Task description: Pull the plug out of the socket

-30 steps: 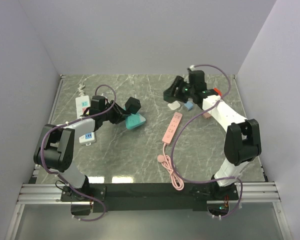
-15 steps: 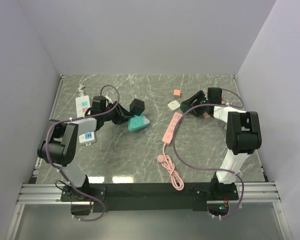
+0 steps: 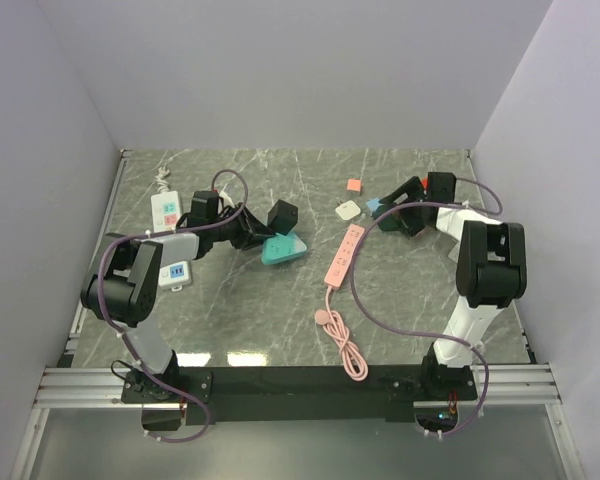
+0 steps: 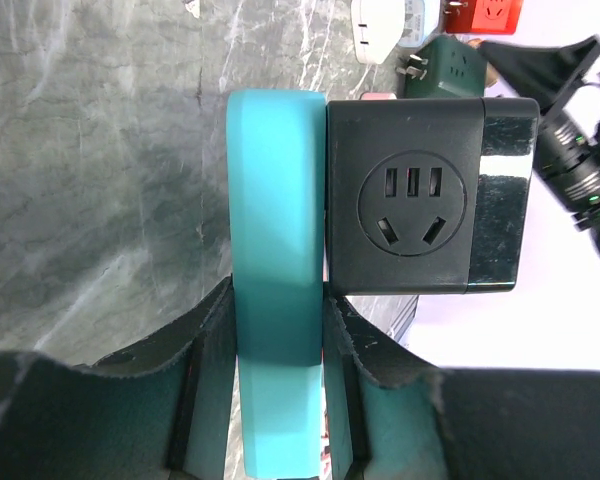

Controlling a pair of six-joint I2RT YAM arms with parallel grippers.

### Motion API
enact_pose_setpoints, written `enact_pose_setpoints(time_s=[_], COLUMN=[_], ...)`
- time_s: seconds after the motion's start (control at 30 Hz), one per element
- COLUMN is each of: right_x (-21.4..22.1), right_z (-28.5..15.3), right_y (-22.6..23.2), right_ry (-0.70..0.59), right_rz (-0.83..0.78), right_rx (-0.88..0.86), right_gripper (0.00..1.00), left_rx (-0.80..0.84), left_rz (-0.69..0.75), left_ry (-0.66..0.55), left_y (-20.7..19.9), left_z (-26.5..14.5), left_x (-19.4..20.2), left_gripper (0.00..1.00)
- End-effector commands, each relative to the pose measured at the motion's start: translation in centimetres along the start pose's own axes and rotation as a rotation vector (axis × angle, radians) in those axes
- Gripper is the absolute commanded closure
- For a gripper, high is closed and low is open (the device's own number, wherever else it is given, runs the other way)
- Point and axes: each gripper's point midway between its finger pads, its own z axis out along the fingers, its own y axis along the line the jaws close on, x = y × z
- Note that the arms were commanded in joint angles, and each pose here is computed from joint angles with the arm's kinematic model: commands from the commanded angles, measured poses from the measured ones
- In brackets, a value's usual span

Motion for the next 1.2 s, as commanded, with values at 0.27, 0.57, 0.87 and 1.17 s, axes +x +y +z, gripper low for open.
enact_pose_setpoints(time_s=[0.27,0.57,0.87,1.17], right_x=[-0.1,10.9,17.1,20.8], right_z=[-7.4,-8.2,-5.1,-3.0], right_y=[1.5,2.4,1.0,1.5], right_ry=[-0.066,0.08,0.204,0.269], right_rz=[-0.286,-0.512,-0.608,-0.679], right_rx=[0.162,0.168,0.255,0.275], right_gripper=[0.05,0.04,0.04,0.34], left_rx=[-0.029,-0.019,0.064,0.095], left_rz=[0.07,0.087,0.151,0.159], left_ry=[-0.028,-0.105,-0.262,-0.403], left_y=[-1.8,-3.7,-10.3,-13.2], left_z=[-0.9,-2.7,-8.6,-15.0], left_x=[-1.0,-4.5,-8.5,-10.0], left_gripper=[0.99,0.99,0.99,0.99])
